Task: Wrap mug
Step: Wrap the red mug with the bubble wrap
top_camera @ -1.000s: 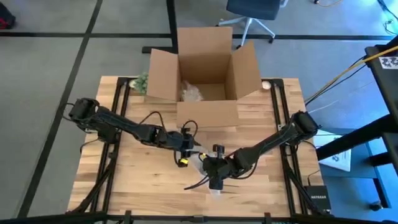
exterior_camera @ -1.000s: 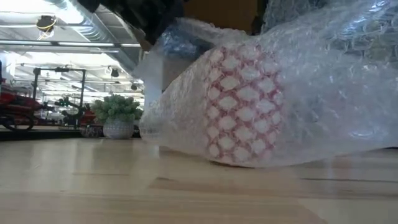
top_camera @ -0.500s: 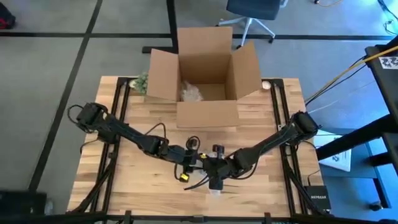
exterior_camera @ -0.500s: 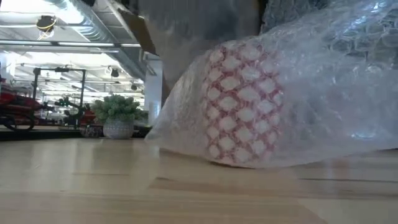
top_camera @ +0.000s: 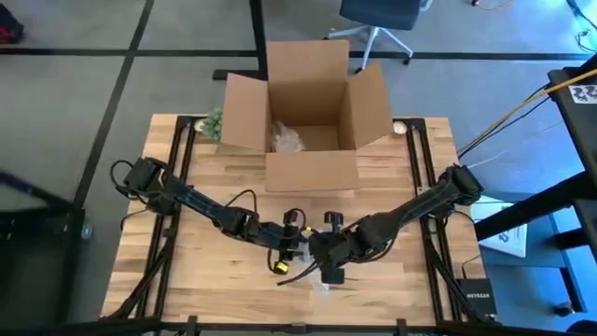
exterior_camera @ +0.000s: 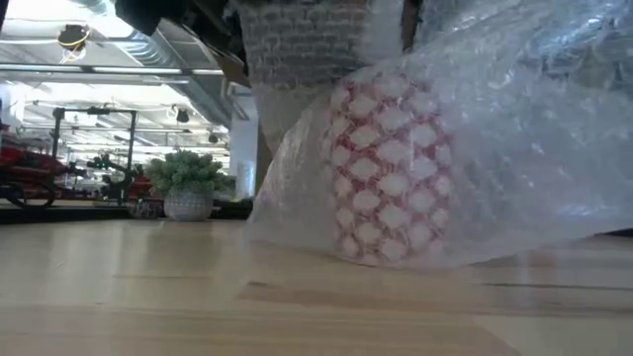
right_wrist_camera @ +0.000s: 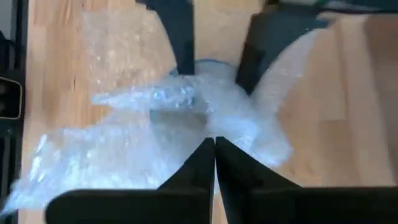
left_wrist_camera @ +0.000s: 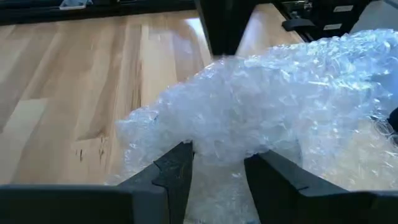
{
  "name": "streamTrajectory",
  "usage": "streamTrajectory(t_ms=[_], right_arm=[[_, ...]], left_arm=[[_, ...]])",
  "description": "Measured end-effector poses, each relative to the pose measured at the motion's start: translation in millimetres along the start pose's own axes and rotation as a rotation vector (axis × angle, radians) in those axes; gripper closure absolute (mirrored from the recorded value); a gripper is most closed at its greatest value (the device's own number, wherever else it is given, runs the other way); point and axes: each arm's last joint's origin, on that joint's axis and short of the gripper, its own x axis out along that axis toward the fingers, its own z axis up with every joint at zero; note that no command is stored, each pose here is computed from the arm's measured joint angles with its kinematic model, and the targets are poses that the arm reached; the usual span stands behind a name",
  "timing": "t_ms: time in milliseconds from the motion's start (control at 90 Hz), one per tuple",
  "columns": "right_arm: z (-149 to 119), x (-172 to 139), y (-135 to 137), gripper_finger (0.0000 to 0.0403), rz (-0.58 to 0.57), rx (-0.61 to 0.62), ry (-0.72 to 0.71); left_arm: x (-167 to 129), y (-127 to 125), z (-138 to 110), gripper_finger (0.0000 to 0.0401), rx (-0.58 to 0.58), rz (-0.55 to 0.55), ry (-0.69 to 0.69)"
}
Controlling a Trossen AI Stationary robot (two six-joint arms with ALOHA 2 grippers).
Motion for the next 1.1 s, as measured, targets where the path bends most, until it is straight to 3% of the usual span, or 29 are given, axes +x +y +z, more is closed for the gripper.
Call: streamTrajectory(t_ms=[144, 322, 511, 767, 933, 1100], right_arm=[[7, 11, 5, 0.0402, -0.009, -0.002, -0.127], [-19, 60, 6, 0.0402, -0.002, -0.009, 0.004], [-35, 82, 5, 0.0402, 0.011, 0.062, -0.026], [-34, 84, 6, 0.0402, 0.032, 0.046, -0.049], [-25, 76, 8, 0.0402, 0.040, 0.012, -0.048], [-17, 58, 10, 0.0402, 0.068, -0.009, 0.043]], left_arm=[[0, 0, 0, 0.0274, 0.001, 0.000, -0.005], [0, 0, 0, 0.0274, 0.004, 0.001, 0.000], [-7, 0, 5, 0.0274, 0.004, -0.002, -0.009], [-22, 2, 25, 0.0274, -0.019, -0.009, -0.106], [-2, 7, 5, 0.0274, -0.005, 0.004, -0.030], [7, 6, -3, 0.0274, -0.014, 0.001, -0.012]])
